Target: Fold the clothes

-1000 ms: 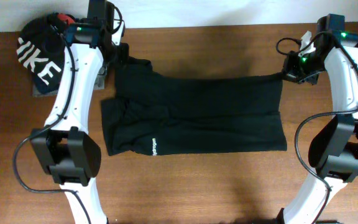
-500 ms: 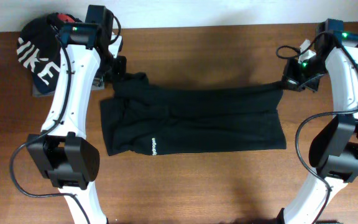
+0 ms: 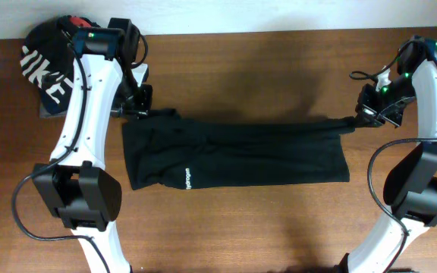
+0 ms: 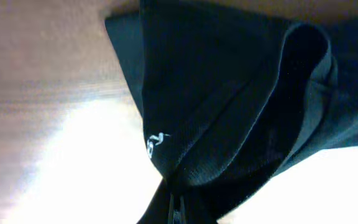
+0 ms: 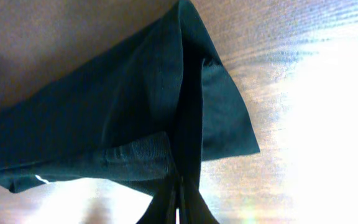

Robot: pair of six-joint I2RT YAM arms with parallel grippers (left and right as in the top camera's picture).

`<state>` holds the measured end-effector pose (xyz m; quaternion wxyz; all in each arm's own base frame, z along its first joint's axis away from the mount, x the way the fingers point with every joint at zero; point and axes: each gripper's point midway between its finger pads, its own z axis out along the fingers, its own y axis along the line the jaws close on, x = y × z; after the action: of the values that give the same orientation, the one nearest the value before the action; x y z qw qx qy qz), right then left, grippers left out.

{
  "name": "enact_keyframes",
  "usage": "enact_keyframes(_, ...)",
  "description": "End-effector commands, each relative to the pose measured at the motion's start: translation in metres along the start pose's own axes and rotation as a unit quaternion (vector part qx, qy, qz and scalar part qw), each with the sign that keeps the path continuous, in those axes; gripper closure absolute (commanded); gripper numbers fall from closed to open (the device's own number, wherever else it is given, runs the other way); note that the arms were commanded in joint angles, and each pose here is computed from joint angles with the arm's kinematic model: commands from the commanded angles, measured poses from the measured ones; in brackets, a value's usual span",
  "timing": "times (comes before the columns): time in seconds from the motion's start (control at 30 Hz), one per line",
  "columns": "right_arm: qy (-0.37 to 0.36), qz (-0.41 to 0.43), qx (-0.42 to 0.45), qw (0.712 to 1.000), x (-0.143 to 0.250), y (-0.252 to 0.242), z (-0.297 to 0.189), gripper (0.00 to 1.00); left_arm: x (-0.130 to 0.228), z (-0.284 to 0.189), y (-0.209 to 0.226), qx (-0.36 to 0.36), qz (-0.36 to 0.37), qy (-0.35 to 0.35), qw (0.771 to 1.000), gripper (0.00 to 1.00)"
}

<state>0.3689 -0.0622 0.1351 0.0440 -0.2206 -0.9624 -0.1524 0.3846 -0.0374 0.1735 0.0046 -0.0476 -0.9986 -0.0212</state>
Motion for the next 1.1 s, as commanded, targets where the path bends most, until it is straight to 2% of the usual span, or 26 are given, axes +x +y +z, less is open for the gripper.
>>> enact_keyframes(0.0,-0.031,-0.007,0.017,0.999,0.009,-0.002,-0.028,0.96,0.009,-0.015,0.003,0.001,-0.009,-0.005,1.0,0.99)
enact_keyframes(0.3,-0.022,-0.002,0.074,0.997,0.033,-0.02,-0.045,0.96,0.019,-0.004,-0.012,0.04,-0.007,0.025,0.999,0.99)
enact_keyframes(0.53,-0.013,0.004,0.074,0.997,0.036,-0.021,-0.041,0.96,0.042,0.025,-0.007,0.023,-0.006,0.088,0.996,0.99)
enact_keyframes(0.9,0.035,0.012,0.081,0.996,0.049,-0.03,-0.008,0.96,0.049,0.032,-0.006,0.021,-0.007,0.106,0.994,0.99)
enact_keyframes(1.07,0.035,0.012,0.081,0.996,0.048,-0.032,-0.003,0.96,0.061,0.042,-0.006,0.02,-0.006,0.133,0.991,0.99)
